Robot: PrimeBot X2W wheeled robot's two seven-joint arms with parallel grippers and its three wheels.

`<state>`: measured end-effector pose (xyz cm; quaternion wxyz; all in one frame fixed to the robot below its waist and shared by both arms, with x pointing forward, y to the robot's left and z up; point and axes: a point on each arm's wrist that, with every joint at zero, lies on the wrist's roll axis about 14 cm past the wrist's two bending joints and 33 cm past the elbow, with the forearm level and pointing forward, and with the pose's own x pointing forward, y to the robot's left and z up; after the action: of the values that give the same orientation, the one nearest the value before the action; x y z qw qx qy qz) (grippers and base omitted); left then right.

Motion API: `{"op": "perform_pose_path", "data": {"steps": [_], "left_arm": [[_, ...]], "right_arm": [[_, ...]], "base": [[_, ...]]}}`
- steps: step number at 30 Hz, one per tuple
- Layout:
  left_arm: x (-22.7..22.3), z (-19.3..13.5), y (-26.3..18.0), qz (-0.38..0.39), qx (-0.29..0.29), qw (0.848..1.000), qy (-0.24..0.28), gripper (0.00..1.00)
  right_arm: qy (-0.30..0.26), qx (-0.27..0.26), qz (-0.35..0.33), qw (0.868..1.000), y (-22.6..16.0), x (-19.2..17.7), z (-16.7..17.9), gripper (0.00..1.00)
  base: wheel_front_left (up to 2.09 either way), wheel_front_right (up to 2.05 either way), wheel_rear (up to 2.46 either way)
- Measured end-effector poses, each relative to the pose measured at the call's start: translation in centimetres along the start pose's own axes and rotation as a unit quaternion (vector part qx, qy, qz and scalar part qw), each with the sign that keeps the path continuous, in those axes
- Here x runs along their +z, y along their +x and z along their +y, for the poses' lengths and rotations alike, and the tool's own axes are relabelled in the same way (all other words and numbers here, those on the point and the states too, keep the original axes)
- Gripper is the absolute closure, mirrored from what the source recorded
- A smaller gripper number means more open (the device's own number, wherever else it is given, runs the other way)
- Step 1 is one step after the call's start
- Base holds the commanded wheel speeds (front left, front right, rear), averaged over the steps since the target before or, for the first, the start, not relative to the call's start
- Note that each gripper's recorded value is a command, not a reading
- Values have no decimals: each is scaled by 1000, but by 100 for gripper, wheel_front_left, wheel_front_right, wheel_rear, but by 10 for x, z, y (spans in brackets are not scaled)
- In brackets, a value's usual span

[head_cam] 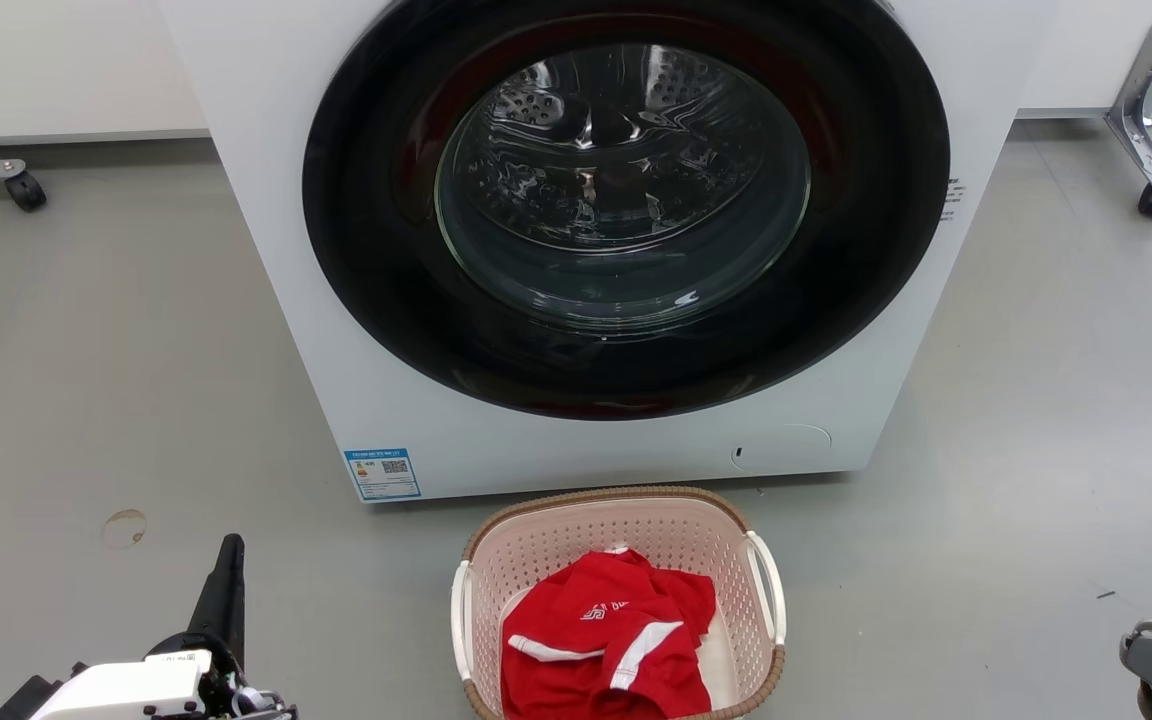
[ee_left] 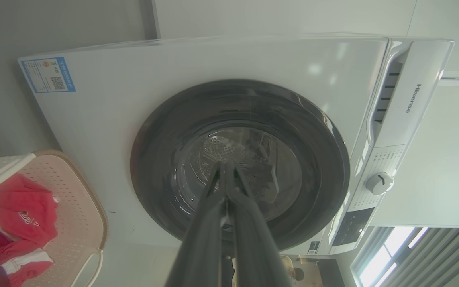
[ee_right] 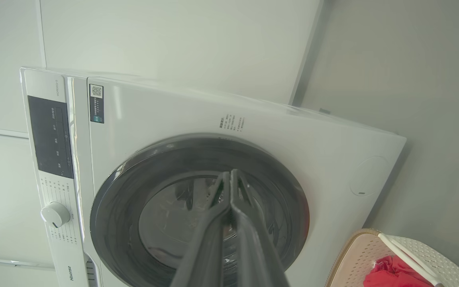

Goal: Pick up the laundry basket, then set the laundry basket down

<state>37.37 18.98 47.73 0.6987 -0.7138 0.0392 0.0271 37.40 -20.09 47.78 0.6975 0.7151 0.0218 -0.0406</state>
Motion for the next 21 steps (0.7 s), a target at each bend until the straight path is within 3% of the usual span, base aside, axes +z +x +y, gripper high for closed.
{"op": "perform_pose_path", "data": {"steps": [21], "left_arm": [[0,0,0,0,0,1000,0,100]], "right_arm": [[0,0,0,1000,0,0,0,100]], "base": [[0,0,0]]}}
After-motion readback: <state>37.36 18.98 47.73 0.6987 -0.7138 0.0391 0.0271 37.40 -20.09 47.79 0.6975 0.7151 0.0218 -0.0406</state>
